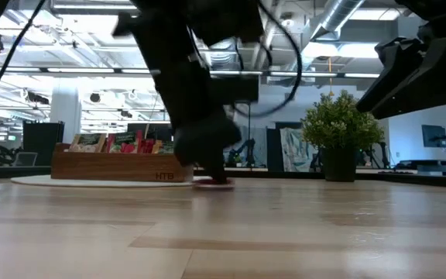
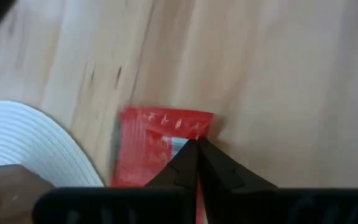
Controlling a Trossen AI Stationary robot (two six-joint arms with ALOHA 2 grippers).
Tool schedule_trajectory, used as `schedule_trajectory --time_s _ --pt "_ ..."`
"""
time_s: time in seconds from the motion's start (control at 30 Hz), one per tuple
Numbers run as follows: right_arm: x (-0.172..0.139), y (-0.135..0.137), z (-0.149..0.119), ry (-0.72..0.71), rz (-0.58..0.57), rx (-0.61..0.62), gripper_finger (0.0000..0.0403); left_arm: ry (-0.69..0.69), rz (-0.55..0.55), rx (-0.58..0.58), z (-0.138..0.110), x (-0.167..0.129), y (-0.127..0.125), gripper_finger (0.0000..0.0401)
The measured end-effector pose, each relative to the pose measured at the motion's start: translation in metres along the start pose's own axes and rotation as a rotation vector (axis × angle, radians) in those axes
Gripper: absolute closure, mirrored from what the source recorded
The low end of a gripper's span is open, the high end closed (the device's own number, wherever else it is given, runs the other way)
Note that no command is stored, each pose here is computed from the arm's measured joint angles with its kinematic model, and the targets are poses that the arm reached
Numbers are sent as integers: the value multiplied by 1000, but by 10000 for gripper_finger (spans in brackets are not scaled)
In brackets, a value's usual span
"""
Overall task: Pick & Place Tea
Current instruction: Put the red tea bag into the middle section of the wooden organizer
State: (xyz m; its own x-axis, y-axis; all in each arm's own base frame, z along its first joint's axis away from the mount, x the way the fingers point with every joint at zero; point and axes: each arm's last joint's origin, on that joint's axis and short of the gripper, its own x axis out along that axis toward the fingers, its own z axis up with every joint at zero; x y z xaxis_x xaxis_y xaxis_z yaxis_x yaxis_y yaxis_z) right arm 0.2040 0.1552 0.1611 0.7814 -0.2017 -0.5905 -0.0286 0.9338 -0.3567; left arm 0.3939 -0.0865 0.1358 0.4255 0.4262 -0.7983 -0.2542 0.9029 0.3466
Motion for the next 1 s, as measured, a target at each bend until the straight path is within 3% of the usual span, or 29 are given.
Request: schedule_trajectory --time_s 0.3,0.5,0.7,0.87,1.0 --pt "-3 6 -4 -14 71 -13 253 -231 85 -122 0 -58 -30 401" --pt "5 3 -20 -217 106 43 254 -379 99 -193 -5 -82 -56 401" --pt "11 -7 -29 -312 211 138 245 -541 -11 -183 -4 -110 -85 401" --pt "13 -9 -21 -378 325 180 226 -697 -144 -140 3 -134 -103 401" --pt "20 -6 -16 -476 302 204 211 -835 -278 -88 10 -154 -112 401"
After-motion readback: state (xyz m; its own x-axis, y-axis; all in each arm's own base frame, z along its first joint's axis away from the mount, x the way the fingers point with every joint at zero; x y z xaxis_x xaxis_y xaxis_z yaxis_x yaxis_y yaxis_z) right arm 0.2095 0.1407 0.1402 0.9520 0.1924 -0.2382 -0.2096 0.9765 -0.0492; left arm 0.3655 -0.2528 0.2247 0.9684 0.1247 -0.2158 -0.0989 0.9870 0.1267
